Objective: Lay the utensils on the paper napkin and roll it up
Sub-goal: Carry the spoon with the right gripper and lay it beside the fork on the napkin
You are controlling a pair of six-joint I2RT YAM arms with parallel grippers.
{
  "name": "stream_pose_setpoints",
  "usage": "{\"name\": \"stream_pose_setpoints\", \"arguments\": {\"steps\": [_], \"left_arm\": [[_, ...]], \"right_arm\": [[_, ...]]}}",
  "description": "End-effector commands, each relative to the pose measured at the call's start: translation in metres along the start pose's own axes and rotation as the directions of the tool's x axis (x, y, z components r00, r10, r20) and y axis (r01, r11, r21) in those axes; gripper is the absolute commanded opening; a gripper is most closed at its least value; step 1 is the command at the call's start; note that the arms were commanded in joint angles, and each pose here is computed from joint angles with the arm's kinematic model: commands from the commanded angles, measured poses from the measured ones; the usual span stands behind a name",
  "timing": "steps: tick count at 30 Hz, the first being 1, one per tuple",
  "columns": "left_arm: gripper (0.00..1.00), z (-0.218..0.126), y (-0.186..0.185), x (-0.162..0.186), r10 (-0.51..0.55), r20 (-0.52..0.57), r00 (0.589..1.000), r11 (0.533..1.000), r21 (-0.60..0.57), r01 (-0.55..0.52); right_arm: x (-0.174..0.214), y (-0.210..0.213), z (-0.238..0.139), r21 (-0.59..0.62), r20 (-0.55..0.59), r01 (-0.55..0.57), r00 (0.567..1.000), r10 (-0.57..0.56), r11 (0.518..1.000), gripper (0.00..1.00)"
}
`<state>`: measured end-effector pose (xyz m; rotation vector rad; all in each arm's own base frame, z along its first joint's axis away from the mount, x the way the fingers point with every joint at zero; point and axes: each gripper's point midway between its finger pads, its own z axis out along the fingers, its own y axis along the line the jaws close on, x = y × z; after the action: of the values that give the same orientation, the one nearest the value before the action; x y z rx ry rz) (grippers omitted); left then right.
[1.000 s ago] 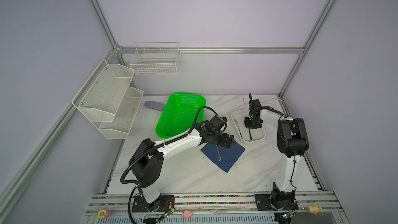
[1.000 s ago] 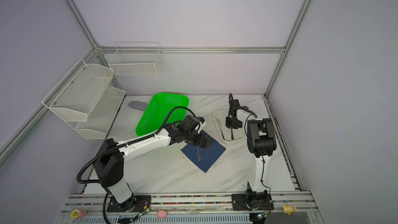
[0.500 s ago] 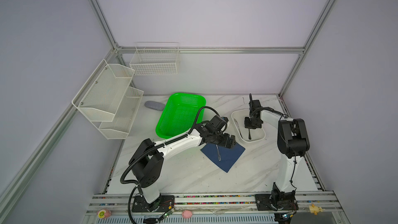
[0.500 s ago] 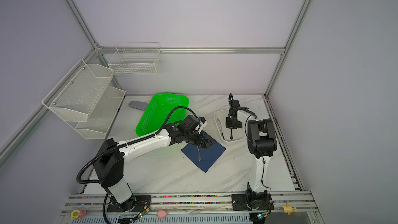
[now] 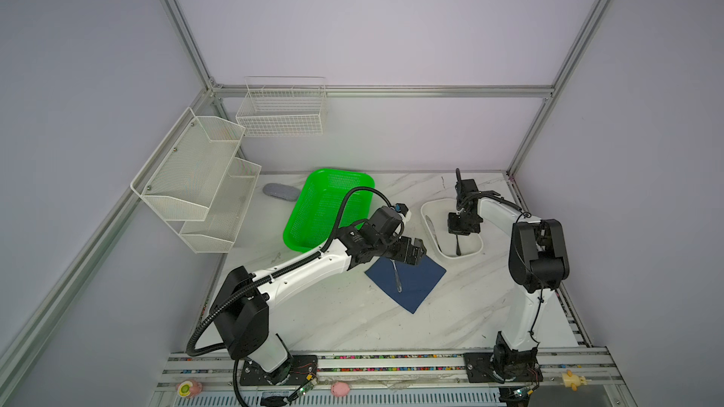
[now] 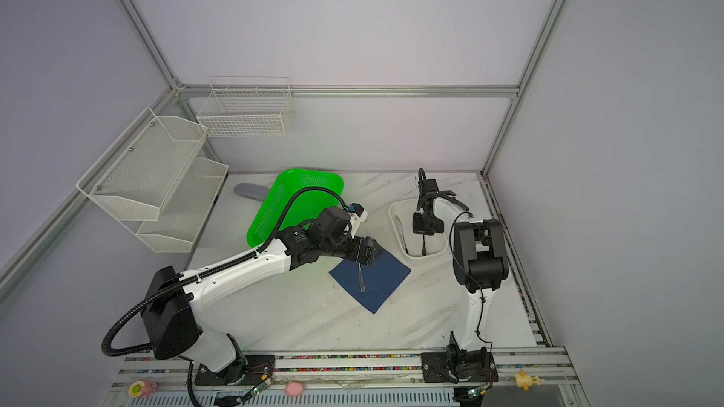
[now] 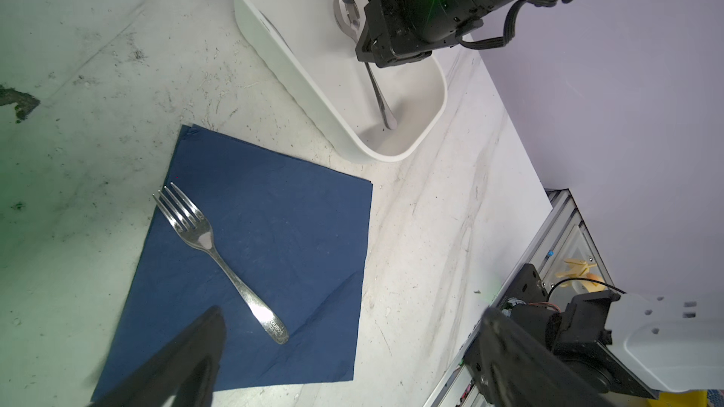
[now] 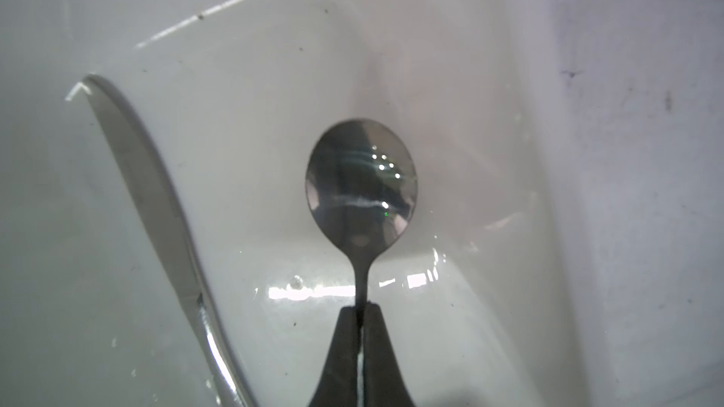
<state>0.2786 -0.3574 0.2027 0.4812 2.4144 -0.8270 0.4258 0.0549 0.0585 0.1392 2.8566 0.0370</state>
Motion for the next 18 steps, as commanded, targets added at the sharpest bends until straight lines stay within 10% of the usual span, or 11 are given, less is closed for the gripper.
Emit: {"name": "stream_pose_setpoints", "arguments": {"steps": [1,18], "left_arm": [[1.0,0.0,0.003,0.006,-0.02,0.012,1.0,1.0,-0.005,0.02],[1.0,-0.014,0.029,0.006,-0.086,0.109,0.99,0.99,-0.098,0.097]], "right_arm": [[-0.008,0.003,-0.032,-0.024,0.04,-0.007,0.999,0.008,1.0,0.05],[0.0,0.048,-0.1,-0.16,0.097,0.076,0.993,-0.061,0.984,0.06]]}}
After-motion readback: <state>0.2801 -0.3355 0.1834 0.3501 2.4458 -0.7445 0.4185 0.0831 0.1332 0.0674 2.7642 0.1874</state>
